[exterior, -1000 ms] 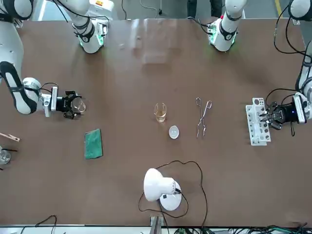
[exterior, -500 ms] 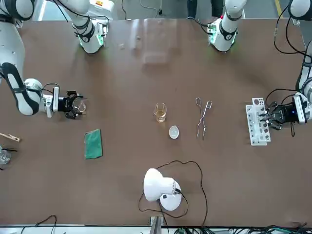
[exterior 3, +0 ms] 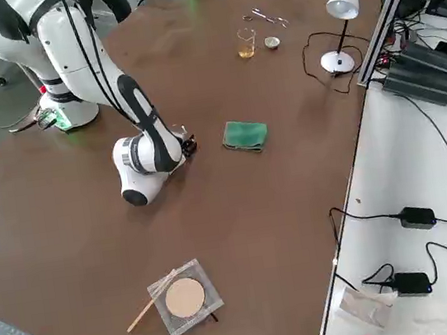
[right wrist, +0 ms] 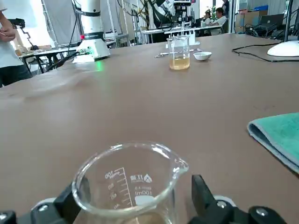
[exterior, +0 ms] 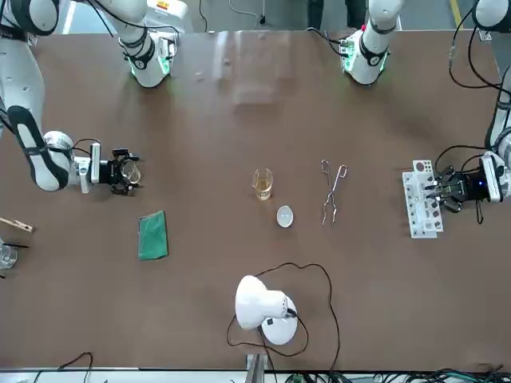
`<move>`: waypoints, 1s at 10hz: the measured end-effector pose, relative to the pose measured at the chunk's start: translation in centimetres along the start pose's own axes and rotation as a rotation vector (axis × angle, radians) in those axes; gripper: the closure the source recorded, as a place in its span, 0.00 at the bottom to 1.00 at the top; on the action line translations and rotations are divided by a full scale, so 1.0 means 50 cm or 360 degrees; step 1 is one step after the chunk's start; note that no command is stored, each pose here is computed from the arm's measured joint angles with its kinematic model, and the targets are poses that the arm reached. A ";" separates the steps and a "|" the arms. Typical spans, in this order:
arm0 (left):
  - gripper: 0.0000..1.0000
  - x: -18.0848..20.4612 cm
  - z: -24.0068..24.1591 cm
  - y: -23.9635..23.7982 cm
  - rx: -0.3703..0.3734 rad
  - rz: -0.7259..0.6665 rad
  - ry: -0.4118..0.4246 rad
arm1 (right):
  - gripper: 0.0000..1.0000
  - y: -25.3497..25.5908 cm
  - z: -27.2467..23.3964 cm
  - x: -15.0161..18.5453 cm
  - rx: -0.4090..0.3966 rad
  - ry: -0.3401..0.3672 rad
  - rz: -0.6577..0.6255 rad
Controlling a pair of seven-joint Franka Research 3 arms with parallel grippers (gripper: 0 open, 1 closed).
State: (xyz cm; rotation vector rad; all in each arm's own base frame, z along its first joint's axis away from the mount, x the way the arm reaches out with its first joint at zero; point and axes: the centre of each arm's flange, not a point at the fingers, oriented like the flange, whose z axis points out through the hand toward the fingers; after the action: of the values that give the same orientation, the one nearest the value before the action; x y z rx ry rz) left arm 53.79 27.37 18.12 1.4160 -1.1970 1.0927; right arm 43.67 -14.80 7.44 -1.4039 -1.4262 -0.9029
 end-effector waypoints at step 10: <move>0.78 0.059 0.006 -0.006 -0.0047 0.0057 -0.0002 | 0.53 0.002 -0.001 -0.002 -0.0005 -0.0007 -0.0001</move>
State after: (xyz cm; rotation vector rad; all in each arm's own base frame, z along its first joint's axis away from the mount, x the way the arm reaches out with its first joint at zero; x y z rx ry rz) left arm 54.46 26.69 20.93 1.3775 -1.2388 1.0943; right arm 43.78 -14.87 7.34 -1.4086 -1.4292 -0.9038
